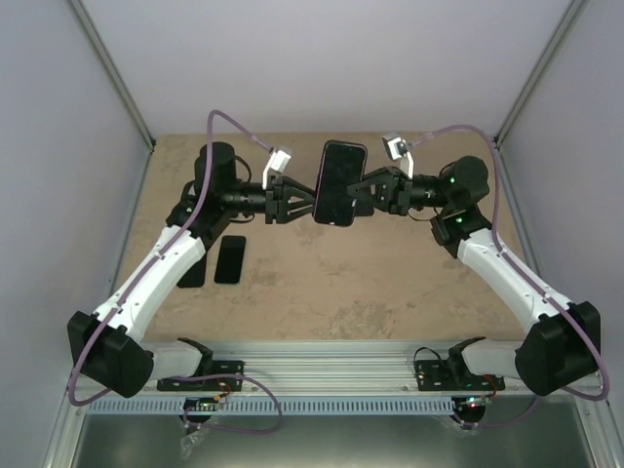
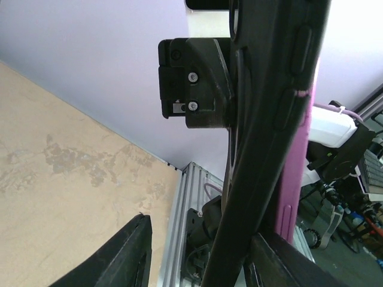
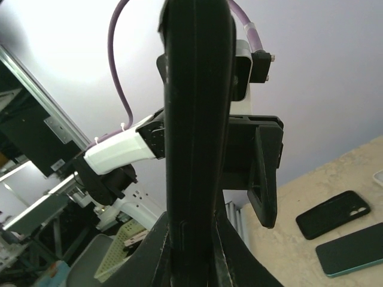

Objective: Take the phone out of the phone case
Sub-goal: Remove the phone case from the phone.

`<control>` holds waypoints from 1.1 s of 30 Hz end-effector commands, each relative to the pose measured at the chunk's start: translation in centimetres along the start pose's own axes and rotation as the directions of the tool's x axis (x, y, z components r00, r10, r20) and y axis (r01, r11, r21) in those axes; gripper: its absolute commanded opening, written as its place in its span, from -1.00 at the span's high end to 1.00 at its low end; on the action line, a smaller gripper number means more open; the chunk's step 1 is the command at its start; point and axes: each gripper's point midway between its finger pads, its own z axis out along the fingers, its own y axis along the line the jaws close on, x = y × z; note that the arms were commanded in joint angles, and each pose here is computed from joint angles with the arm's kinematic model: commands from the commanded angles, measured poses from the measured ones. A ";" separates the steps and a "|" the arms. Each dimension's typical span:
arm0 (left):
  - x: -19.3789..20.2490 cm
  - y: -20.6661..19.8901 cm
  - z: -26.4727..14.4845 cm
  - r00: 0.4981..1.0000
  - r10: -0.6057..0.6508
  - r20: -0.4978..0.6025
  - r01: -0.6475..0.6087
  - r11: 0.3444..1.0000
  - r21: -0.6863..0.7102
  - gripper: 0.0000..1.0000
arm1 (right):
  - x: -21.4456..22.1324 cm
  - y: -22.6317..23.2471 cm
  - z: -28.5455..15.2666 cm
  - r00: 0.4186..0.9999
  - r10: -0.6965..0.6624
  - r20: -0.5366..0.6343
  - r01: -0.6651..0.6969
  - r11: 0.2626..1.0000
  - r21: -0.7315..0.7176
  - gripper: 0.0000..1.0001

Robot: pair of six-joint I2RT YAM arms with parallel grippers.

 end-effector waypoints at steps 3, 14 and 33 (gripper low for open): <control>-4.2 -1.0 -0.7 0.986 0.150 0.072 -0.147 0.988 -0.045 0.12 | 4.9 4.3 1.4 0.964 -0.088 -0.251 0.044 0.983 -0.177 0.99; -2.9 -3.3 0.9 0.986 0.165 0.027 -0.166 0.985 0.051 0.20 | 6.1 3.6 2.0 0.958 -0.060 -0.279 0.009 0.984 -0.180 0.99; -2.2 -1.0 0.1 0.987 -0.107 0.120 0.097 0.991 0.090 1.00 | 3.7 -0.6 1.5 0.977 -0.007 -0.213 -0.001 0.999 -0.038 0.86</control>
